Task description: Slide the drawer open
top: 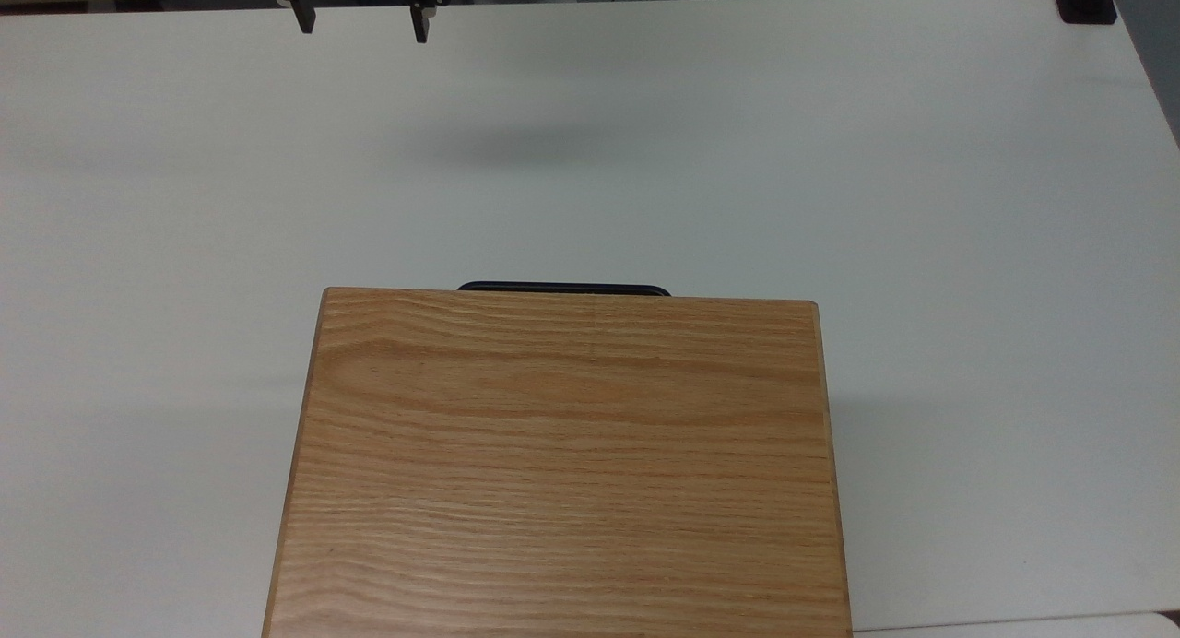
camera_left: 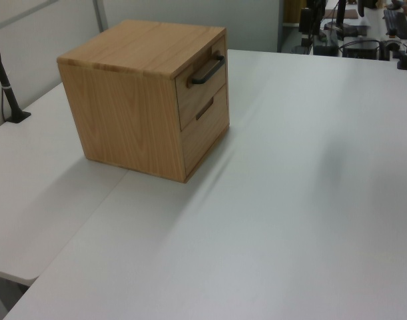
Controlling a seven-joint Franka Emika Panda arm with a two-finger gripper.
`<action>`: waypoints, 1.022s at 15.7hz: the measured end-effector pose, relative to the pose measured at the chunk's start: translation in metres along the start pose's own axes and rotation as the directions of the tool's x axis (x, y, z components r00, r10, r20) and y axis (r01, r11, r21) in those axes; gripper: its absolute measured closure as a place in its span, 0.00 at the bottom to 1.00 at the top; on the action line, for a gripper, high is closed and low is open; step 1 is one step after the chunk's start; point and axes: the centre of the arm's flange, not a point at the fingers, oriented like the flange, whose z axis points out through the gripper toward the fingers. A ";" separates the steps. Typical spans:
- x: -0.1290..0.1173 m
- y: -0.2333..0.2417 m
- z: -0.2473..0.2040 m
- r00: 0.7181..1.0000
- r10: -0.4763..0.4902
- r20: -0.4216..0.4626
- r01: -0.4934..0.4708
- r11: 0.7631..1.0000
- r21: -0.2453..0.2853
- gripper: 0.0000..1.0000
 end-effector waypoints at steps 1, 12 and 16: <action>0.000 0.000 0.000 1.000 0.001 0.000 -0.001 1.000 0.000 0.00; 0.001 -0.004 0.002 1.000 -0.006 0.003 0.006 1.000 0.000 0.00; 0.004 -0.016 0.008 1.000 -0.027 0.014 0.027 1.000 0.000 0.00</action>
